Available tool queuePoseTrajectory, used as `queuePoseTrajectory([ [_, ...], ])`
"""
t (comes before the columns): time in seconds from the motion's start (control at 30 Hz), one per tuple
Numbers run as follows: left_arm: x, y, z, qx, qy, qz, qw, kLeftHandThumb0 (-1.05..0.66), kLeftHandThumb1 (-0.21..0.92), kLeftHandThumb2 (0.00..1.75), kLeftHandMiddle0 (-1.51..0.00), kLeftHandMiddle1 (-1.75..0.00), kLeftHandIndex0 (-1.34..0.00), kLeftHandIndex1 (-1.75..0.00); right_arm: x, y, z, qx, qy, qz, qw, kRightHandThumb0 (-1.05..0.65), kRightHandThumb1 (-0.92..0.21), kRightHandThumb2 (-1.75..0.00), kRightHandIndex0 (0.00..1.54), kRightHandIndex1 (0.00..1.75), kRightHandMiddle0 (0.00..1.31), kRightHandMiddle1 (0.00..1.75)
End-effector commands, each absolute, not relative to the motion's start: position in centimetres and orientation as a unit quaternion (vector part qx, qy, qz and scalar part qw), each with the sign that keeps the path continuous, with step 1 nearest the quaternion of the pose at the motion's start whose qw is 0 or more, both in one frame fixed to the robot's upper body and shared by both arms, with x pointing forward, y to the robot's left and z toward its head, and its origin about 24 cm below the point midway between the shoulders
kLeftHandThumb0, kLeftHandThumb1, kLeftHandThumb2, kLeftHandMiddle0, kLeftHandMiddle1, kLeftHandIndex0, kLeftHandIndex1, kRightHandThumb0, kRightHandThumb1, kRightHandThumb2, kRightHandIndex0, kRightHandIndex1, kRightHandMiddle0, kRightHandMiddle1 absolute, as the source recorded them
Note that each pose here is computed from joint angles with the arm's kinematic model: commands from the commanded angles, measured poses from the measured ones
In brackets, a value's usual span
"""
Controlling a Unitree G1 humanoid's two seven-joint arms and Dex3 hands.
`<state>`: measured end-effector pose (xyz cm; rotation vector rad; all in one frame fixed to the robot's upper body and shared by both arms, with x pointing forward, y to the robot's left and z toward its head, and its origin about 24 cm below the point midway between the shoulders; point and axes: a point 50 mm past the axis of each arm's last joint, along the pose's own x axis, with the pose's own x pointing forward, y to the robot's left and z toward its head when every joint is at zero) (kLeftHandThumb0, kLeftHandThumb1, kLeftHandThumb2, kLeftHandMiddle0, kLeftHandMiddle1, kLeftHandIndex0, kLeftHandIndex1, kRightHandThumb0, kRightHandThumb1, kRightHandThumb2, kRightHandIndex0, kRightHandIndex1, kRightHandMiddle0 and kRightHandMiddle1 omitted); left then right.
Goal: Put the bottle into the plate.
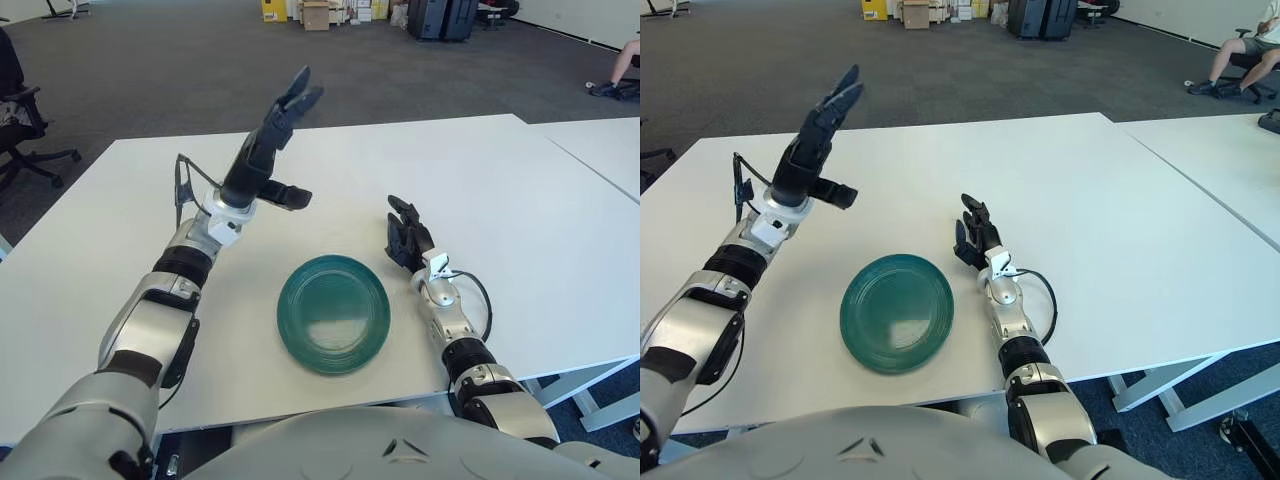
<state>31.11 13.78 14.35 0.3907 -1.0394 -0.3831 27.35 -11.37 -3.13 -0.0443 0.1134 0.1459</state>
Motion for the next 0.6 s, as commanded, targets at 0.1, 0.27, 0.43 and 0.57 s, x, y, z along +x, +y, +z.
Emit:
queuePoseTrajectory([
  [0.1,31.9,15.2,14.1,0.168,-0.453,-0.145,0.864,-0.77,0.92,0.75,-0.04,0.00,0.00,-0.18,25.7,-11.7,-5.5,-0.016,0.125,0.070,0.990,-0.70,-0.92,-0.79,0.23,0.01,0.00,0.48],
  [0.27,32.0,15.5,14.1,0.172,-0.448,-0.128,0.868,-0.79,0.92,0.81,-0.04,-0.01,0.00,-0.14,25.7,-11.7,-5.4,-0.013,0.124,0.072,0.990,-0.70,-0.92,-0.79,0.23,0.01,0.00,0.47],
  [0.43,32.0,15.8,14.1,0.179,-0.441,-0.118,0.871,-0.84,0.92,0.89,-0.04,-0.01,0.00,-0.12,25.6,-11.7,-5.5,-0.012,0.126,0.071,0.989,-0.70,-0.92,-0.79,0.22,0.01,0.00,0.47],
  [0.57,32.1,15.9,14.1,0.181,-0.434,-0.114,0.875,-0.87,0.92,0.94,-0.04,-0.01,0.00,-0.12,25.6,-11.8,-5.6,-0.020,0.126,0.070,0.989,-0.71,-0.92,-0.79,0.22,0.01,0.00,0.47],
])
